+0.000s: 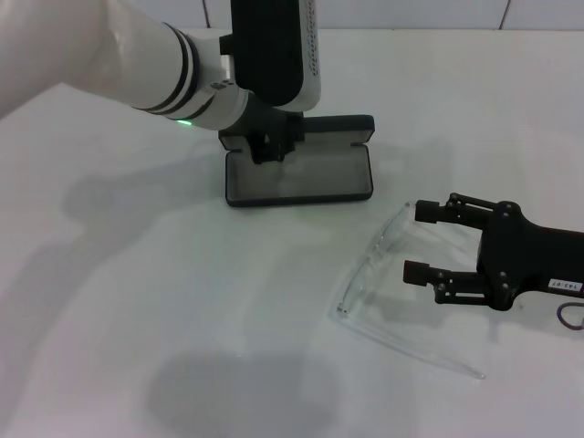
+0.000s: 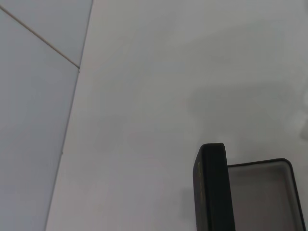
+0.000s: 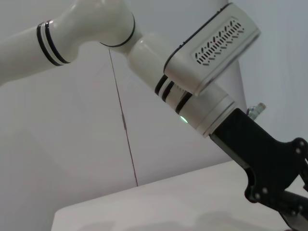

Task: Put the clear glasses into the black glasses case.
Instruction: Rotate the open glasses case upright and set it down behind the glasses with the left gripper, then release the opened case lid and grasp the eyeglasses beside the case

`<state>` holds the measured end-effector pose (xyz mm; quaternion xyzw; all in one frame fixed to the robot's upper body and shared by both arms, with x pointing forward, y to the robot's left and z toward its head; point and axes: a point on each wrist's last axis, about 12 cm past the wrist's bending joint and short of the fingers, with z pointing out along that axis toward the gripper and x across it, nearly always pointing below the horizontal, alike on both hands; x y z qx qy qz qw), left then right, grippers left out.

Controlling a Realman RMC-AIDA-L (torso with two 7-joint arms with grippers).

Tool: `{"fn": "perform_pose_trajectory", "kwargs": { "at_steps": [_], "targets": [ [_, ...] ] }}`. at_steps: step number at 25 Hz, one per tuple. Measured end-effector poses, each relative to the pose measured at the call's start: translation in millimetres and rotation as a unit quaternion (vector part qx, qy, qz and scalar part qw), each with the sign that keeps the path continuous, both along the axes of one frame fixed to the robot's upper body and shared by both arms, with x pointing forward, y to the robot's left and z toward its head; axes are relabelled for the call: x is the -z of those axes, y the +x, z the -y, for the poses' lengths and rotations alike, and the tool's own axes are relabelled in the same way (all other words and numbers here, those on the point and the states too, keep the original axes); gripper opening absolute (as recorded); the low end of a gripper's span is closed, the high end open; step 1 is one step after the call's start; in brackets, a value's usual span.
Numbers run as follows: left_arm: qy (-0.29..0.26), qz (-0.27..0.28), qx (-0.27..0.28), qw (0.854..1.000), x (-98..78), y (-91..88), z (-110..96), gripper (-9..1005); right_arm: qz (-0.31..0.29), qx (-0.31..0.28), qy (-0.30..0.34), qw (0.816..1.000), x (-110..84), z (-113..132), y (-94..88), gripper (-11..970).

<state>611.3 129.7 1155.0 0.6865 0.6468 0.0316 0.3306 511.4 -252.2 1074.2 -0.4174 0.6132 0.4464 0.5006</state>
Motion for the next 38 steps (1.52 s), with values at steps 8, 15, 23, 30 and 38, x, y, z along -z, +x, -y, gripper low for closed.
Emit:
{"fn": "perform_pose_trajectory", "kwargs": {
  "at_steps": [8,15,23,30,38],
  "targets": [
    [0.007,-0.012,0.003,1.0,3.0,-1.1,0.6,216,0.003,0.0,-0.002,1.0,-1.3,-1.3,3.0,808],
    [-0.011,-0.008,-0.02,1.0,-0.4,1.6,0.6,218,0.006,0.001,-0.004,1.0,-2.0,-0.8,4.0,807],
    [-0.058,-0.006,-0.023,0.998,-13.9,-7.9,2.4,456,0.005,0.002,-0.005,1.0,-1.9,0.1,4.3,807],
    [-0.208,-0.071,-0.03,0.975,-48.3,-24.0,-18.5,625,0.005,0.003,-0.006,1.0,-1.8,0.7,4.3,808],
    [-0.463,-0.159,0.016,0.872,-68.0,-49.3,-89.9,666,0.005,0.003,-0.007,1.0,-4.9,2.1,6.9,808]
  ]
}}
